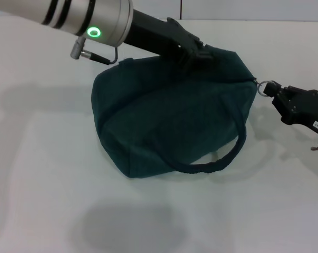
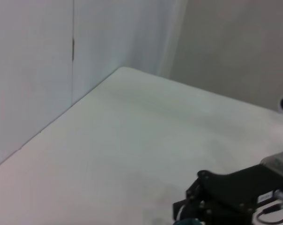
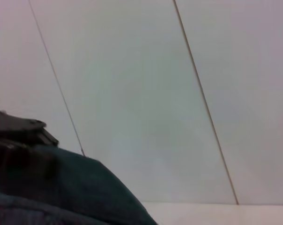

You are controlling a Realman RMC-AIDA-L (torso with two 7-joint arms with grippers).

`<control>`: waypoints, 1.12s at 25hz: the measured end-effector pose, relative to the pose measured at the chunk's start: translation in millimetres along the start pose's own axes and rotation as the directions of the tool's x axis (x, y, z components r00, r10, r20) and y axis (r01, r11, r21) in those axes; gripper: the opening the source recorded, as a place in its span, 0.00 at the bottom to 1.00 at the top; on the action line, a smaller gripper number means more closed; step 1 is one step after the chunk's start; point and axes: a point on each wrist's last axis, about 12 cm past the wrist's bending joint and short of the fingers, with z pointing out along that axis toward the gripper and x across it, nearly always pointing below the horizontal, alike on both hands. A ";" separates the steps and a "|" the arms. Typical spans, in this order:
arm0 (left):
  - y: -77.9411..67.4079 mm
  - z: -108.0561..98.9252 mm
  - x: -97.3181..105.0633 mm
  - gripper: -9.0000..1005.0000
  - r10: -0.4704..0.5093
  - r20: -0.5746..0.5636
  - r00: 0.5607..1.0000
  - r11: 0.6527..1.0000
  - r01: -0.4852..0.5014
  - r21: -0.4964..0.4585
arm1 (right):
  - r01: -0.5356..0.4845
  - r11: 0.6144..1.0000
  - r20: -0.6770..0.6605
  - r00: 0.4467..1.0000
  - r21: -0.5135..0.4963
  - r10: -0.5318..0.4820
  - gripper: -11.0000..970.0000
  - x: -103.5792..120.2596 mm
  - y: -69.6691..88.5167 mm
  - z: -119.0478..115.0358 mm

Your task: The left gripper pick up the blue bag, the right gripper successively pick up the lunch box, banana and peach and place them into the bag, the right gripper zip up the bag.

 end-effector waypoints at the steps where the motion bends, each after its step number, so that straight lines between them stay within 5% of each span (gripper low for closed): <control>1: -0.2 -1.0 -0.4 0.13 -0.005 0.001 1.000 1.000 0.005 0.005 | 0.000 1.000 -0.004 1.000 0.004 0.000 0.02 0.5 -0.3 0.3; 18: -1.1 -9.7 0.9 0.12 -0.067 0.022 0.998 0.996 0.065 0.056 | -0.054 0.998 -0.069 0.996 0.017 0.055 0.08 17.1 2.9 -6.5; 23: -0.3 -22.0 8.2 0.12 -0.073 0.161 0.984 0.996 0.063 0.070 | -0.077 0.996 0.005 0.997 -0.041 0.077 0.11 12.6 9.8 -19.6; 28: -3.7 -46.0 32.1 0.20 -0.044 0.389 0.920 0.998 0.023 0.059 | -0.102 0.994 0.108 0.989 0.039 0.098 0.14 5.6 -1.1 -39.1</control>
